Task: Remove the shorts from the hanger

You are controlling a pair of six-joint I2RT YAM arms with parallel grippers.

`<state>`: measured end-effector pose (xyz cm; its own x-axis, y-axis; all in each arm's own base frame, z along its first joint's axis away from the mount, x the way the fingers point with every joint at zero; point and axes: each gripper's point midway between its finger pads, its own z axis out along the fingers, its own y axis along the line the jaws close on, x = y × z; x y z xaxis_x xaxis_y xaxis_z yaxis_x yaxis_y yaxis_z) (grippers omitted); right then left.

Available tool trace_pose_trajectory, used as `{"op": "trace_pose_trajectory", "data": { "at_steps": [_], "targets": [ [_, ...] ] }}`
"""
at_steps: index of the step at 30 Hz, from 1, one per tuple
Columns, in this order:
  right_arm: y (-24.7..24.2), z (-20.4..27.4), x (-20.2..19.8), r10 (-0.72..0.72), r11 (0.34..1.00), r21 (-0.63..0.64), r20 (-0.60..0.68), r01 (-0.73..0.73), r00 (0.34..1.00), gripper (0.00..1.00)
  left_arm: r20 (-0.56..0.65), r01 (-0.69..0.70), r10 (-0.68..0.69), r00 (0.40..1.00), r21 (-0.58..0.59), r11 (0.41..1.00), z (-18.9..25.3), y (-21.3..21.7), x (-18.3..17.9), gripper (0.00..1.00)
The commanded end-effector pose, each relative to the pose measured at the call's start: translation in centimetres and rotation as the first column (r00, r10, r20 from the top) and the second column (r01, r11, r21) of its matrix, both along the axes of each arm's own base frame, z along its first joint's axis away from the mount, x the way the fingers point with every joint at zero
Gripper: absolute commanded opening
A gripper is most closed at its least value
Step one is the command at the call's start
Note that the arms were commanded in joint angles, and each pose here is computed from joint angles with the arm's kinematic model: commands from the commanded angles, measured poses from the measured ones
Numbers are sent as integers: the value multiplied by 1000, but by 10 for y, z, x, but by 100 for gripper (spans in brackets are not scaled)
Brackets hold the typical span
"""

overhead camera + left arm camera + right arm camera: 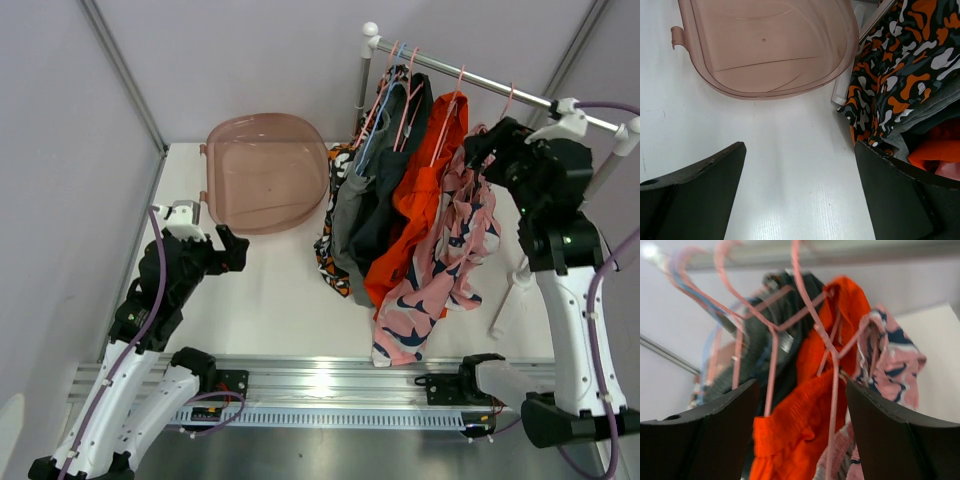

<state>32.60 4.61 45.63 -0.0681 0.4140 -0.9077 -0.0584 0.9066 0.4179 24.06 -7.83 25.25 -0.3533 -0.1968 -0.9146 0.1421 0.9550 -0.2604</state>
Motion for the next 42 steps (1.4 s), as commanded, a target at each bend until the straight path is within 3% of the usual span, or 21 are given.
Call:
{"op": "trace_pose_trajectory", "data": {
  "at_steps": [1, 7, 8, 9, 10, 11, 13, 14, 22, 29, 32, 34, 35, 37, 42],
  "targets": [
    [-11, -8, 6, -103, 992, -76, -39, 100, 994, 76, 26, 36, -36, 999, 7, 999, 5, -5, -1, 96],
    [-5, -31, 22, -165, 979, -136, -85, 153, 983, 69, 20, 36, -36, 999, 8, 999, 3, -5, -1, 97],
    [-4, -33, 23, -167, 978, -138, -86, 154, 982, 62, 23, 36, -36, 999, 8, 999, 4, -5, -1, 97],
    [-4, -39, 25, -170, 977, -143, -94, 156, 981, 45, 17, 36, -36, 999, 9, 999, 2, -5, -1, 97],
    [-4, -41, 26, -179, 976, -145, -95, 165, 979, 38, 16, 36, -36, 999, 10, 999, 2, -5, -1, 97],
    [-4, -42, 26, -182, 975, -147, -96, 167, 979, 21, 16, 34, -34, 999, 10, 999, 2, -5, 0, 97],
    [-5, -46, 28, -195, 972, -151, -103, 178, 975, 4, 18, 33, -33, 999, 12, 999, 3, -5, 0, 97],
    [-4, -45, 28, -193, 973, -151, -100, 177, 976, 0, 9, 34, -34, 999, 16, 999, 0, -5, 0, 97],
    [-2, -10, 11, -175, 976, -137, -14, 172, 984, 0, 61, 93, -93, 994, -1, 996, 14, -13, -4, 96],
    [1, 47, -30, -125, 989, -63, 103, 132, 987, 0, 131, 259, -250, 959, -53, 964, 43, -51, -13, 94],
    [0, 54, -40, -117, 992, -43, 113, 122, 987, 0, 211, 385, -358, 910, -103, 917, 83, -88, -30, 95],
    [-1, 50, -44, -119, 992, -31, 98, 122, 988, 0, 270, 527, -485, 832, -111, 843, 111, -130, -51, 95],
    [0, 48, -44, -114, 993, -26, 91, 117, 989, 0, 284, 508, -469, 836, -81, 857, 115, -136, -47, 96],
    [4, 41, -46, -98, 995, -12, 76, 99, 992, 0, 314, 627, -594, 741, -5, 779, 124, -189, -70, 98],
    [10, 23, -45, -75, 997, -6, 28, 75, 997, 0, 317, 741, -715, 623, 53, 669, 130, -282, -107, 99]
  ]
}}
